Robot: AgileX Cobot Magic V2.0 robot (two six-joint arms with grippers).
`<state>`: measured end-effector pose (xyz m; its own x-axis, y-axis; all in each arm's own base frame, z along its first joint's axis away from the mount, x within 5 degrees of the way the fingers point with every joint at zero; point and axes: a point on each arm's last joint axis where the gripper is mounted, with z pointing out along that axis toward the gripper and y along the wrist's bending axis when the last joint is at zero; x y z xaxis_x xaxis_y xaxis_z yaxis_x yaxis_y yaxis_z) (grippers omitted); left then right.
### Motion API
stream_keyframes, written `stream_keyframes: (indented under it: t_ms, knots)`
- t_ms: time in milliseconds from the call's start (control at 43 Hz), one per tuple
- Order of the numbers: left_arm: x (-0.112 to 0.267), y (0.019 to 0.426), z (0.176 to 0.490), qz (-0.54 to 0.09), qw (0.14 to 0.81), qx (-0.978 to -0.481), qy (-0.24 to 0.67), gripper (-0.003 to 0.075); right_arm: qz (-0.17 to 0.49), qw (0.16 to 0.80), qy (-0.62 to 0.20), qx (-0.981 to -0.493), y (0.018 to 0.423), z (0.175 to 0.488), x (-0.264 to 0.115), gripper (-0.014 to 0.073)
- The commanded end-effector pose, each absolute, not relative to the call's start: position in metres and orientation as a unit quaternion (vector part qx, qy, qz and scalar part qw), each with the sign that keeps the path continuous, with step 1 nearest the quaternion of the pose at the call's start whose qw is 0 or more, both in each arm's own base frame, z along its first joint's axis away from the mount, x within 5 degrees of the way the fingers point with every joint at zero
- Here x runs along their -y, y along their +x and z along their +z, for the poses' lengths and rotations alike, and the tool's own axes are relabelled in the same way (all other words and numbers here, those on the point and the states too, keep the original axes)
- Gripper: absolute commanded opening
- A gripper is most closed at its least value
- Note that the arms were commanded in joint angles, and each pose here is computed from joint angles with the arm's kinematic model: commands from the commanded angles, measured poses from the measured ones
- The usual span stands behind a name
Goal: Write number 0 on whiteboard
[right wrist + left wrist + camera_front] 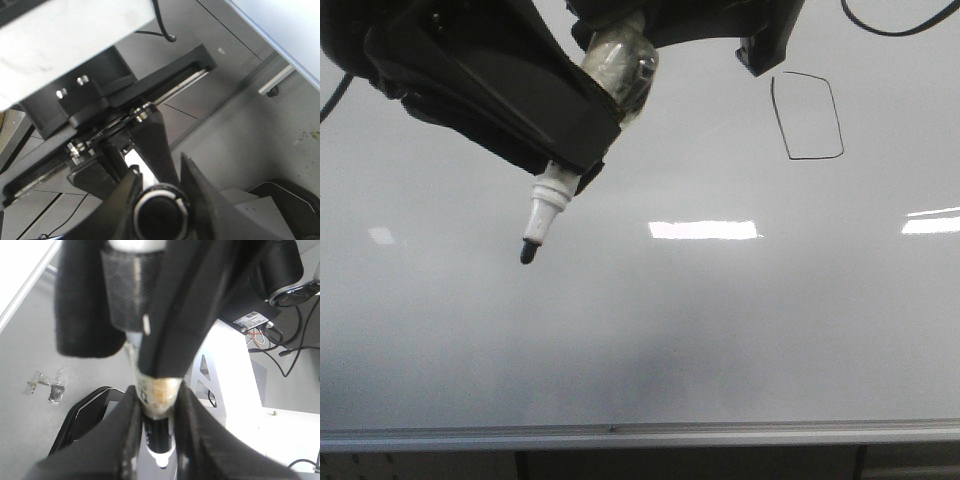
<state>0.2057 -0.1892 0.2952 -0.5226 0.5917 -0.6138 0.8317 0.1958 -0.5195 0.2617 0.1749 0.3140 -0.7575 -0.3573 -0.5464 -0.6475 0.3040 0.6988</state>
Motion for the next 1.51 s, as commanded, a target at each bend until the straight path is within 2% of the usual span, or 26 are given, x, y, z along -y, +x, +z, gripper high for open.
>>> stream_keyframes:
  t_ms: [0, 46, 256, 325, 441, 534, 720, 836, 999, 1208, 1487]
  knots:
    - [0.191, 0.194, 0.317, -0.465, 0.145, -0.724, 0.488, -0.002, 0.538, 0.185, -0.296, -0.767, 0.258, 0.34, -0.178, -0.0003]
    - [0.191, 0.195, 0.316, -0.462, 0.145, -0.725, 0.49, -0.002, 0.538, 0.185, -0.297, -0.766, 0.258, 0.341, -0.178, 0.0051]
    - [0.188, 0.198, 0.31, -0.422, 0.15, -0.737, 0.505, -0.0019, 0.536, 0.209, -0.315, -0.755, 0.259, 0.352, -0.178, 0.0429]
    - [0.186, 0.201, 0.308, -0.404, 0.157, -0.744, 0.508, -0.002, 0.53, 0.231, -0.323, -0.749, 0.258, 0.359, -0.177, 0.0472]
    - [0.181, 0.209, 0.302, -0.358, 0.168, -0.771, 0.498, -0.002, 0.506, 0.277, -0.318, -0.753, 0.255, 0.371, -0.172, 0.044]
    - [0.169, 0.224, 0.296, -0.296, 0.186, -0.816, 0.46, -0.002, 0.458, 0.33, -0.321, -0.76, 0.249, 0.384, -0.163, 0.0367]
    - [0.122, 0.26, 0.288, -0.172, 0.223, -0.91, 0.303, -0.002, 0.369, 0.428, -0.297, -0.769, 0.23, 0.396, -0.142, 0.0198]
    - [0.085, 0.276, 0.287, -0.128, 0.238, -0.941, 0.205, -0.002, 0.331, 0.475, -0.267, -0.771, 0.214, 0.391, -0.127, 0.0087]
    - [0.039, 0.289, 0.287, -0.097, 0.261, -0.953, 0.117, -0.002, 0.283, 0.525, -0.222, -0.771, 0.188, 0.372, -0.105, -0.0052]
    - [0.001, 0.3, 0.29, -0.069, 0.307, -0.948, 0.051, -0.0019, 0.235, 0.582, -0.17, -0.76, 0.151, 0.344, -0.078, -0.0067]
    - [-0.008, 0.327, 0.275, -0.043, 0.36, -0.932, 0.028, -0.002, 0.224, 0.622, -0.153, -0.734, 0.107, 0.321, -0.058, -0.0067]
